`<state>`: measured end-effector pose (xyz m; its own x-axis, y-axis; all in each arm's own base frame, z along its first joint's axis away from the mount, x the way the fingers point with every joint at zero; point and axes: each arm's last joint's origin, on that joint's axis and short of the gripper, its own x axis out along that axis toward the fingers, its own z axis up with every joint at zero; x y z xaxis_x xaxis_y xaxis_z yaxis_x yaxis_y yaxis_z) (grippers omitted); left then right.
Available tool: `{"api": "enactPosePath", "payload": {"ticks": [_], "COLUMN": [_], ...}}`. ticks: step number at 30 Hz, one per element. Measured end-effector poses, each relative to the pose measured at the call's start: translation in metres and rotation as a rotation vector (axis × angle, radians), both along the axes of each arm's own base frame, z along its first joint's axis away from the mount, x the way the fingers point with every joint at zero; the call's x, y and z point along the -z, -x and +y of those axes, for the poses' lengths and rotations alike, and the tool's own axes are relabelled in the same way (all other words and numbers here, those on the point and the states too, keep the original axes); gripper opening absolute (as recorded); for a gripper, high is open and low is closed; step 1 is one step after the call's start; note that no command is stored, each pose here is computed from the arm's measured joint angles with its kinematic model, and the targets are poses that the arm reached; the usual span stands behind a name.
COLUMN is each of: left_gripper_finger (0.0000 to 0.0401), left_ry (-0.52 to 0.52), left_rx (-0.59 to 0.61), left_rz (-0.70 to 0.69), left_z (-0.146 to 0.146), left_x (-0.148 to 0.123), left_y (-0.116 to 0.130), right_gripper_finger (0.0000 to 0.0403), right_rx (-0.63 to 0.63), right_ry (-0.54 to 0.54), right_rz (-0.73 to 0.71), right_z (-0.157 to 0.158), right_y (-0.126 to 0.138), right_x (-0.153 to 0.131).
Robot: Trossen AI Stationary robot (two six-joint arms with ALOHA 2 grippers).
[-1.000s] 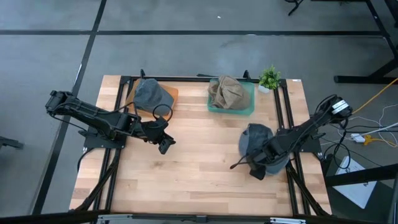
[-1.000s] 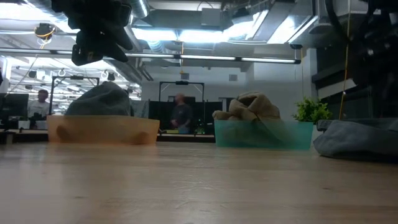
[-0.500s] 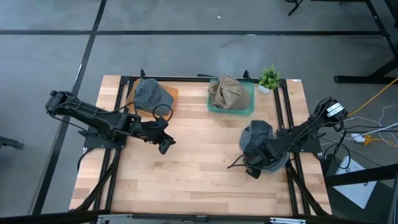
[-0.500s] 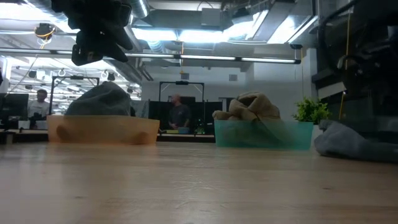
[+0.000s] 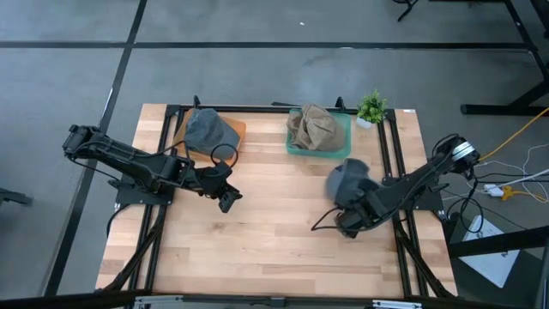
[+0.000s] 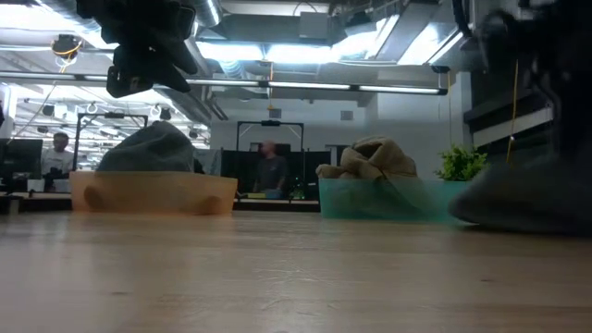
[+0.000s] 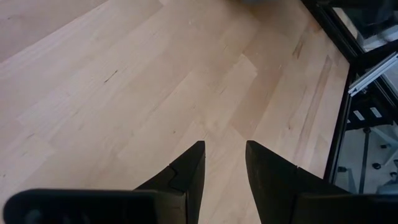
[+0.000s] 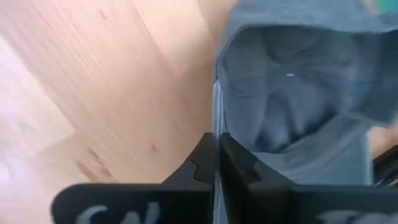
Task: Pick & Place hat
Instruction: Put the gray cap into the orange bin
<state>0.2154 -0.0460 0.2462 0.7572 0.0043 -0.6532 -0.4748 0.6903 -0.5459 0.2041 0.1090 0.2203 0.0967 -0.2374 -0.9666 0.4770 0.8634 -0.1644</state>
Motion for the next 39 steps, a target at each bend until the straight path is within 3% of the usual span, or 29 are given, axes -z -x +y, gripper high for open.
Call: {"api": "enactPosePath", "payload": {"ticks": [8, 15, 20, 25, 29, 39], "left_gripper_finger": [0.0111, 0.0111, 0.0111, 0.0112, 0.0124, 0.0219], "left_ry": [-0.069, -0.276, -0.431, -0.496, -0.575, -0.766], "left_rx": [0.086, 0.228, 0.266, 0.11, 0.087, 0.02], "left_rz": [-0.024, -0.184, -0.282, -0.337, -0.354, -0.307], "left_z": [-0.001, -0.003, -0.002, 0.001, 0.003, 0.008], "left_x": [-0.002, -0.014, -0.024, -0.032, -0.035, -0.038], "left_y": [-0.002, -0.01, -0.015, -0.018, -0.019, -0.019], "right_gripper_finger": [0.0003, 0.0002, 0.0002, 0.0002, 0.0002, 0.0002], "right_rx": [-0.036, -0.015, 0.017, -0.031, -0.062, -0.085], "right_ry": [0.006, -0.099, -0.153, -0.173, -0.196, -0.289], "right_rz": [-0.17, -0.379, -0.625, -0.839, -0.952, -0.994], "right_z": [-0.005, -0.027, -0.047, -0.066, -0.078, -0.098], "right_y": [-0.015, -0.025, -0.04, -0.054, -0.057, -0.058], "right_x": [-0.054, -0.095, -0.134, -0.173, -0.195, -0.208]}}
